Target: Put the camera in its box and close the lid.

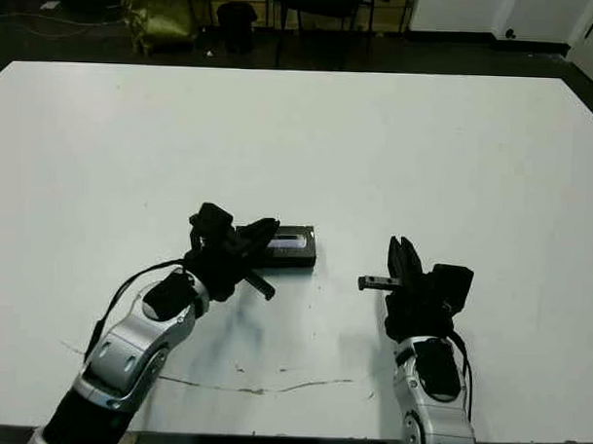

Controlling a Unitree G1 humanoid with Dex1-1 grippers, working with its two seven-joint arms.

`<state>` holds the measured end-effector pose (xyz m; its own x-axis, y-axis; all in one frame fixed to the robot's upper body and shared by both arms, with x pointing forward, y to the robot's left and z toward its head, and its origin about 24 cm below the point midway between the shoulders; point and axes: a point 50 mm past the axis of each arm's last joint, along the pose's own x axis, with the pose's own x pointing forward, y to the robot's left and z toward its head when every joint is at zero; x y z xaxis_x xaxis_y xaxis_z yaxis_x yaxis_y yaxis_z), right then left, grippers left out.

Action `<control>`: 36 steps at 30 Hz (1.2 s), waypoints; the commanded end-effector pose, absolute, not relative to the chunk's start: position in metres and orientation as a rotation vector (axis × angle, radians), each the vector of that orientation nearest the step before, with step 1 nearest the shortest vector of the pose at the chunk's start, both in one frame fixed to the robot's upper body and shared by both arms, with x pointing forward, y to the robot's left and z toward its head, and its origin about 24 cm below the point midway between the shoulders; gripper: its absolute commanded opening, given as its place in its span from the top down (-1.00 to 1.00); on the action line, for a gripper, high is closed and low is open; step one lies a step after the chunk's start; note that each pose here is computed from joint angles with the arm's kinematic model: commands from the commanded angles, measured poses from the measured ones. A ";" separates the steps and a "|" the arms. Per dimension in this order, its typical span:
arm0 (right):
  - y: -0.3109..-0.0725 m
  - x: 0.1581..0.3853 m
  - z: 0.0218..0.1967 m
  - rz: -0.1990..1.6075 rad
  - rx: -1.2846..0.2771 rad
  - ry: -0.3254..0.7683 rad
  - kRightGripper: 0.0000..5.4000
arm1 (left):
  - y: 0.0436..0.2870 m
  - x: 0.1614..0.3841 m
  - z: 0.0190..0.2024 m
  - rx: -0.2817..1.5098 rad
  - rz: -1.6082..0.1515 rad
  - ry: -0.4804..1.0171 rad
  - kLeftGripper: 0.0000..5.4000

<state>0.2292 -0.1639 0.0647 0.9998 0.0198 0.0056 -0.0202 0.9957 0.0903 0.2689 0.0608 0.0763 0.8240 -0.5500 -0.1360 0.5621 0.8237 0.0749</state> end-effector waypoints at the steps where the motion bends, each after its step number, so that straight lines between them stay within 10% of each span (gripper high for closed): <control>1: -0.167 0.228 0.060 0.012 0.088 0.019 1.00 | 0.057 0.272 0.071 0.122 -0.596 0.141 1.00; 36: -0.167 0.226 0.058 0.013 0.084 0.020 1.00 | 0.076 0.278 0.000 0.221 -0.533 0.532 1.00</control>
<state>0.2286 -0.1642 0.0637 0.9998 0.0202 0.0018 -0.0203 0.9957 0.0900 0.2907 0.0473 0.0453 0.7722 -0.5400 -0.3350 0.5927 0.8021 0.0734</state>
